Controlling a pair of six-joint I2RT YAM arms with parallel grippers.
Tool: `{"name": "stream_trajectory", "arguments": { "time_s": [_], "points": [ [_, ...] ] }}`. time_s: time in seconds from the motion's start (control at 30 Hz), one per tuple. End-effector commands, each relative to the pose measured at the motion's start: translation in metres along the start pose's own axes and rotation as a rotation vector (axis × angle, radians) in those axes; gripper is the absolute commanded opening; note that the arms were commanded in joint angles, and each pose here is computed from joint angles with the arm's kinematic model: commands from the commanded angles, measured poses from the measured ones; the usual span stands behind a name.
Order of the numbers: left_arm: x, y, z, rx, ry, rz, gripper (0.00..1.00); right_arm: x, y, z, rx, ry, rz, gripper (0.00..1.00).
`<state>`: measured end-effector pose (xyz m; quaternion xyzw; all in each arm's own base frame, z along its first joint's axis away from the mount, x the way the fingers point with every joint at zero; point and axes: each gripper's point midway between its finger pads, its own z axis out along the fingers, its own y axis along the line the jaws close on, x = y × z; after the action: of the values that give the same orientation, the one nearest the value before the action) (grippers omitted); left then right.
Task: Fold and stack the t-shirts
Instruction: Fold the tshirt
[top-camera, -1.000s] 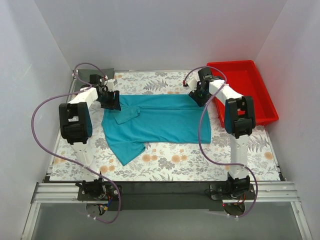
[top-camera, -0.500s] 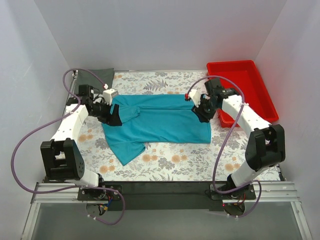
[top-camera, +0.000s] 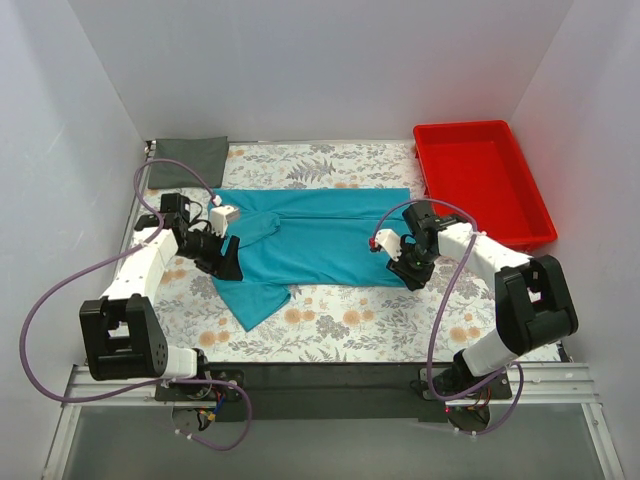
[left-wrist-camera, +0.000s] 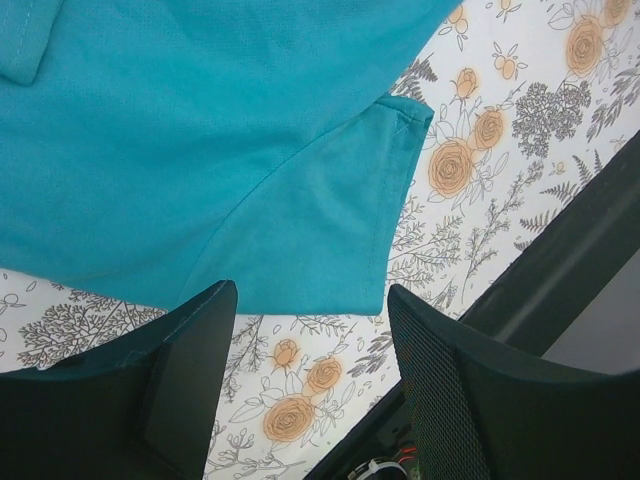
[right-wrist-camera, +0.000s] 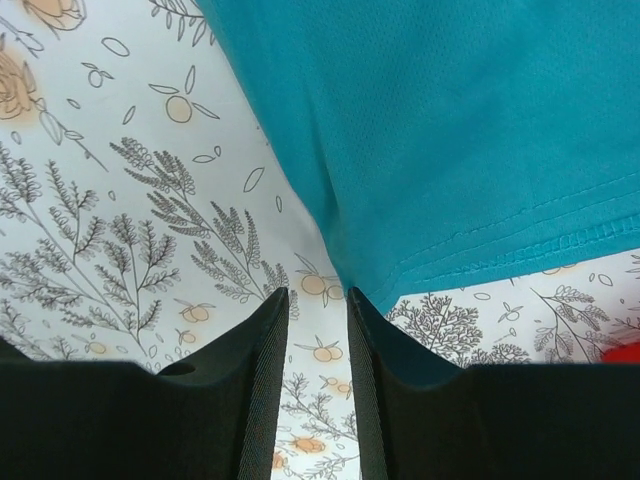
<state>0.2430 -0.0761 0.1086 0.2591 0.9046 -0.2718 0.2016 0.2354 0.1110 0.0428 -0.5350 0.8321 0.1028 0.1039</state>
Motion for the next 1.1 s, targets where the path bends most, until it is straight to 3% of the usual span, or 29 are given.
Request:
{"name": "stream_trajectory", "arguments": {
  "time_s": [0.0, 0.17, 0.33, 0.7, 1.07],
  "points": [
    [-0.001, 0.001, -0.008, -0.035, -0.015, 0.055, 0.61, -0.004, -0.011, 0.008, 0.056, -0.023, -0.032, 0.37],
    [0.005, 0.002, -0.007, -0.042, 0.000, 0.055, 0.61, 0.007, -0.012, 0.022, 0.059, 0.008, -0.036, 0.39],
    [0.024, 0.003, -0.003, -0.040, 0.032, 0.166, 0.60, 0.018, -0.006, 0.032, 0.051, 0.022, -0.037, 0.36],
    [0.046, 0.032, 0.014, -0.150, 0.126, 0.355, 0.53, 0.018, -0.013, 0.034, 0.071, 0.042, -0.030, 0.03],
    [0.066, 0.017, 0.047, -0.152, 0.204, 0.475, 0.48, 0.010, -0.017, 0.030, 0.071, 0.028, -0.031, 0.01]
  ]
}}
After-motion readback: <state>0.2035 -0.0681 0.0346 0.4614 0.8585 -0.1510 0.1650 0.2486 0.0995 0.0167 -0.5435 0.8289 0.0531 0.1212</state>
